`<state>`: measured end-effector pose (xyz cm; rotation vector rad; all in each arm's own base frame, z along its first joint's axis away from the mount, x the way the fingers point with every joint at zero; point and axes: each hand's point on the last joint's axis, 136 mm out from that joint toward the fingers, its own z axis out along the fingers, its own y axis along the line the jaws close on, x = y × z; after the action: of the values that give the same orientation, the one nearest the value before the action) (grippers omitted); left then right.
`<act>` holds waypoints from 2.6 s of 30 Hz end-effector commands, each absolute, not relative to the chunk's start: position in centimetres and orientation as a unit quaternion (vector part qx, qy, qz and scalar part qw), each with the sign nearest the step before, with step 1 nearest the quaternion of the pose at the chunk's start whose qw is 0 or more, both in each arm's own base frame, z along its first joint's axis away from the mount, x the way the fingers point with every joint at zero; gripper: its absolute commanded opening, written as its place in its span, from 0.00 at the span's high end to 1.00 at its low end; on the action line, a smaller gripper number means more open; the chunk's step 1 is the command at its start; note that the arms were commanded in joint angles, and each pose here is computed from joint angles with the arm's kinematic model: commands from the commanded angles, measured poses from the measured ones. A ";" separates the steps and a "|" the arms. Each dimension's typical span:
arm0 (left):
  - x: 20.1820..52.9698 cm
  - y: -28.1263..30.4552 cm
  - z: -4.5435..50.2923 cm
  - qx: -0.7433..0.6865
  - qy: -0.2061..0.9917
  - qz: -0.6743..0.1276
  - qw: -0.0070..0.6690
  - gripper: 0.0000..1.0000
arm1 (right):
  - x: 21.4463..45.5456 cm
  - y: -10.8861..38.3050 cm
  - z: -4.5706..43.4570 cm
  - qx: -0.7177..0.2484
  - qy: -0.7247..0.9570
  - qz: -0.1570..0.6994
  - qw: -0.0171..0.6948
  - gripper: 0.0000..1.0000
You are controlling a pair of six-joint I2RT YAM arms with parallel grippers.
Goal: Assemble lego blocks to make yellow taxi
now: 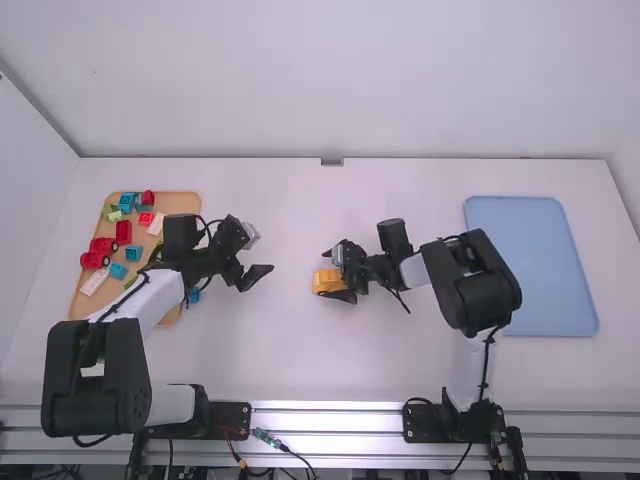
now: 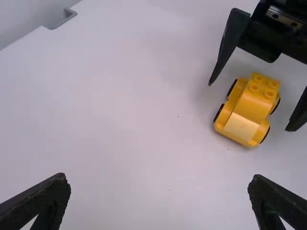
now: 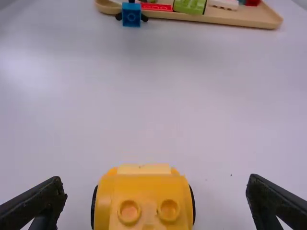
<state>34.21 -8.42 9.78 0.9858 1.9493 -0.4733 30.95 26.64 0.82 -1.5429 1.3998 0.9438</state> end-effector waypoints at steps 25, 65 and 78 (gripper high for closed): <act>34.6 -8.3 10.6 0.401 0.780 -0.177 0.447 0.01 | 30.5 26.5 -3.5 -0.595 0.592 0.415 0.350 0.55; 34.7 -8.4 10.8 0.403 0.776 -0.177 0.451 0.01 | 38.6 -13.5 8.8 -0.149 0.845 -0.003 0.514 0.77; 34.7 -8.3 10.7 0.391 0.783 -0.182 0.448 0.01 | 39.3 -16.9 -0.2 -0.054 0.871 0.025 0.488 0.83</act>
<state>34.49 -8.08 9.64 0.9761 1.9631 -0.4454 38.36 -16.10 -0.45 -0.1501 2.1363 0.0480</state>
